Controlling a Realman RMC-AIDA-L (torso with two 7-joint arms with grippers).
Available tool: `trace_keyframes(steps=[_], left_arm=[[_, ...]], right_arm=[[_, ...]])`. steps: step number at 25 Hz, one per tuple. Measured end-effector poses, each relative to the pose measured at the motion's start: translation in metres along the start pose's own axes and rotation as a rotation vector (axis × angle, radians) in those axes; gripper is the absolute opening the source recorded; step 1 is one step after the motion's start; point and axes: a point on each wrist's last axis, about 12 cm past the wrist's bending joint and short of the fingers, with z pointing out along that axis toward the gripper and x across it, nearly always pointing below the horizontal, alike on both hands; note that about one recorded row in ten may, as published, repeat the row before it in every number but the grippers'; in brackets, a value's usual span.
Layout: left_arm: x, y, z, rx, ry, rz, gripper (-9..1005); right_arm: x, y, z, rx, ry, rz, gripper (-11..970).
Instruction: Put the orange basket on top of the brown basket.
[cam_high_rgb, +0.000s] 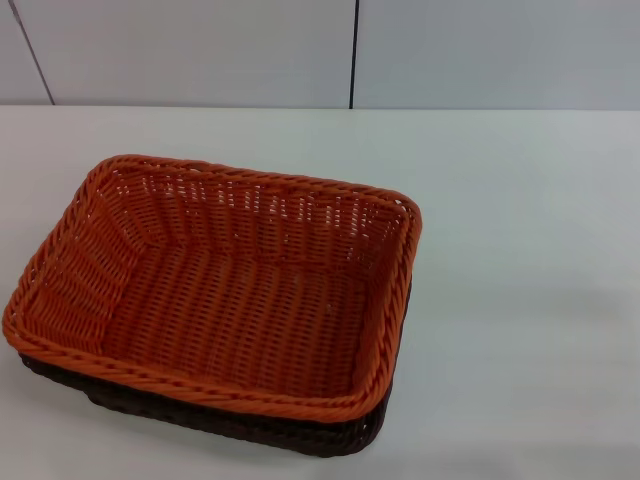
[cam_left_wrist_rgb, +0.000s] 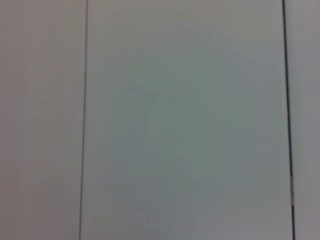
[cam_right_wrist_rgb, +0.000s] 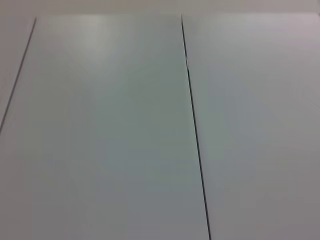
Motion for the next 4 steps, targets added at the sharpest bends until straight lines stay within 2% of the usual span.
trace_keyframes(steps=[4], left_arm=[[-0.0001,0.0037,0.0009,-0.011,0.0,0.002,783]], right_arm=[[0.0032,-0.0002,-0.0047,0.007,0.03,-0.001,791]])
